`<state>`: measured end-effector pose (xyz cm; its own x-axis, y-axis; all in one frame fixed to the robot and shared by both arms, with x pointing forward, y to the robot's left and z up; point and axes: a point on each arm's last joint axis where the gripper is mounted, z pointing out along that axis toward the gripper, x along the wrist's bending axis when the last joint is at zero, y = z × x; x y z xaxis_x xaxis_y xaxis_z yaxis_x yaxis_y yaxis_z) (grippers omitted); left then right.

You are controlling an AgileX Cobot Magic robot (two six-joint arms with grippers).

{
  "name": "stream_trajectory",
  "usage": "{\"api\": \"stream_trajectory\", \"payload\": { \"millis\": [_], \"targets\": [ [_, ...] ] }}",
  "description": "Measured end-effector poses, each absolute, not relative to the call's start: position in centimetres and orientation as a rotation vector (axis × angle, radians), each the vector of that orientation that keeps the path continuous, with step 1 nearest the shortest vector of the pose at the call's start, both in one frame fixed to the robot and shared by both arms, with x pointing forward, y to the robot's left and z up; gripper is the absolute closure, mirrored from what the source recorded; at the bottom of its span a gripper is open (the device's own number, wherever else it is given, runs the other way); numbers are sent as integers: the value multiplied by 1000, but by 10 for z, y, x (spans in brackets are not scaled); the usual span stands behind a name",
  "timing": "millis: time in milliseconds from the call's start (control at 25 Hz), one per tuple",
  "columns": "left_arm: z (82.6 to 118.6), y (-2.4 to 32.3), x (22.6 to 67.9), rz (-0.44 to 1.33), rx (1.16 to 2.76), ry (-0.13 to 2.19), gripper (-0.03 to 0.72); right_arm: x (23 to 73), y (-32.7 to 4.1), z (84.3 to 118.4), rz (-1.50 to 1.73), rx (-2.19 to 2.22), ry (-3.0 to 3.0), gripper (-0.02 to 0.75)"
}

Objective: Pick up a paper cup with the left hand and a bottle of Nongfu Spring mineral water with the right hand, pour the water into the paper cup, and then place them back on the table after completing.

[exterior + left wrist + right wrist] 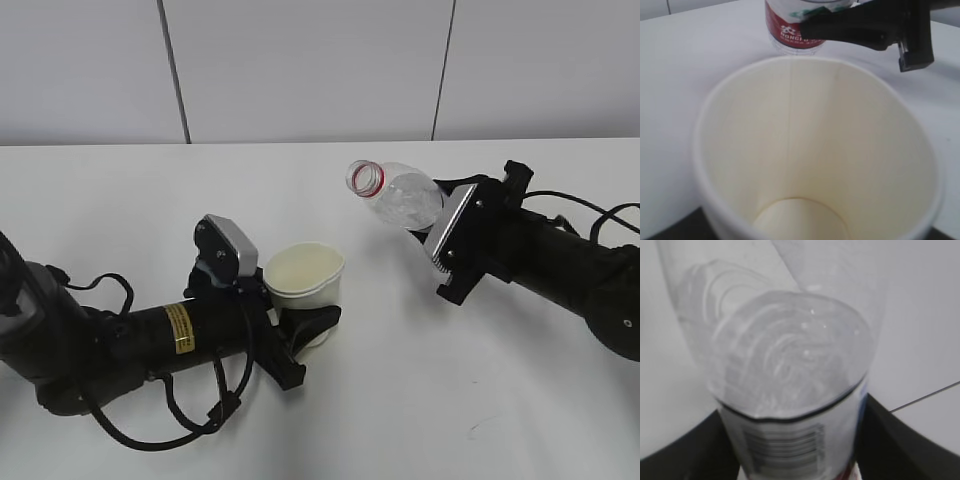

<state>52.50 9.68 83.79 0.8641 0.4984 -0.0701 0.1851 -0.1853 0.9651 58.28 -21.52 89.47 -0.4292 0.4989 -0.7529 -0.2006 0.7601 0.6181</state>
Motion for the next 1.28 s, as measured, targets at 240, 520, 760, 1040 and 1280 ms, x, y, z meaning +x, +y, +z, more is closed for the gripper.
{"api": "stream_trajectory", "payload": {
  "millis": [240, 520, 760, 1040, 1280],
  "targets": [
    [838, 88, 519, 283, 1767, 495, 333, 583, -215, 896, 727, 120, 1835, 286],
    [838, 80, 512, 262, 1773, 469, 333, 584, -215, 898, 672, 55, 1816, 286],
    [838, 79, 511, 259, 1774, 465, 333, 584, -215, 898, 609, -23, 1802, 286],
    [838, 79, 511, 259, 1774, 465, 333, 585, -216, 900, 543, -87, 1769, 286],
    [838, 79, 511, 259, 1774, 465, 333, 585, -217, 902, 519, -111, 1740, 286]
  ]
}}
